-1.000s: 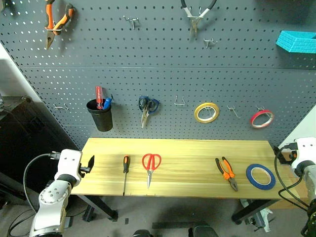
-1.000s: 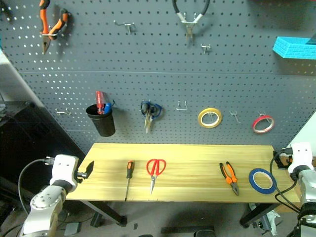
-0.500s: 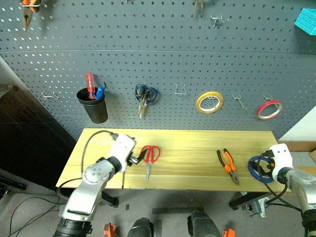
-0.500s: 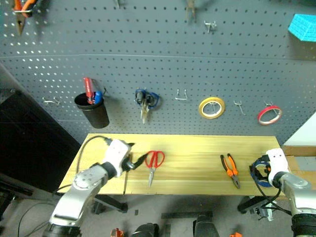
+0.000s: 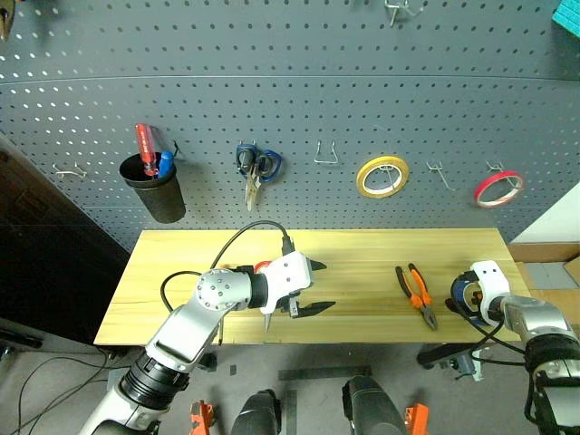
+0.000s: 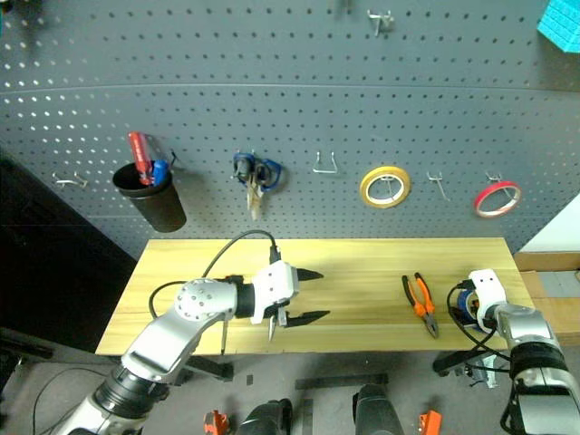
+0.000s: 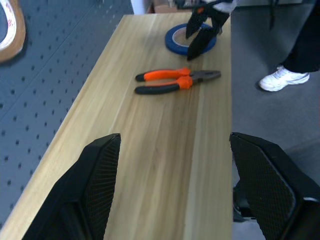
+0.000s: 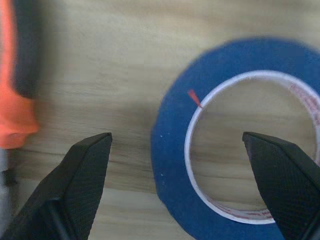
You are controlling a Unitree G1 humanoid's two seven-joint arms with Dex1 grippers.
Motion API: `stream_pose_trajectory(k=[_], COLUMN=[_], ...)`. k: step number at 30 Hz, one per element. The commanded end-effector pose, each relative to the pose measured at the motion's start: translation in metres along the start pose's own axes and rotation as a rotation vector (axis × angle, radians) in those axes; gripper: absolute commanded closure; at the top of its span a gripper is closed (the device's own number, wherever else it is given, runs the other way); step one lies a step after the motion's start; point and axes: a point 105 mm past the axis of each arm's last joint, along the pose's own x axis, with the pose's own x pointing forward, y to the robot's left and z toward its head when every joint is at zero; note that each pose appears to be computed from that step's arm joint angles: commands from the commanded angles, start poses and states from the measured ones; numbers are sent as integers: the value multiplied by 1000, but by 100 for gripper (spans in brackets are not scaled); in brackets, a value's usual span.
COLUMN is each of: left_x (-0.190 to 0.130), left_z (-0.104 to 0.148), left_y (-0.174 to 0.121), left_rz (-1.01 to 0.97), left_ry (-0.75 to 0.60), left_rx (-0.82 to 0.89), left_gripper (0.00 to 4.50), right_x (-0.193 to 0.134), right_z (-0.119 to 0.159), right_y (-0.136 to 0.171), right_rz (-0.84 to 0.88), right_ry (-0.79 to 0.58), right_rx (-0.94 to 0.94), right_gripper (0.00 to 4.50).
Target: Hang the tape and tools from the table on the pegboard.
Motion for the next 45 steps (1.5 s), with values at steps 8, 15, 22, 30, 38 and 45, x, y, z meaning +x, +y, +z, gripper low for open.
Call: stream_pose_trajectory(k=[8,15,22,30,38,45], left_x=[3,5,-4,-13,-9,-7], left_z=[5,16,24,30,46,57], left_y=[7,8,6,27,35,46], left_rz=[5,7,-3,85,99,163], left_ry=[-42,-126,-202,-245,-289,-346], left_rx=[26,-53,-124,-167,-126,-135], left_gripper=[77,77,77,77,77,77], right_x=[12,7,-62,-136,-137,-103], right_z=[-33,-9,44,88,144,167], right_y=[13,7,23,119,127,125], right_rz=[63,-44,-131,-190,-204,-128], right_ry=[153,-7,-356,-811,-986,-980], right_rx=[-129,-299,-443,-775,-802,-793], right_gripper=[259,383,383,383,383,383])
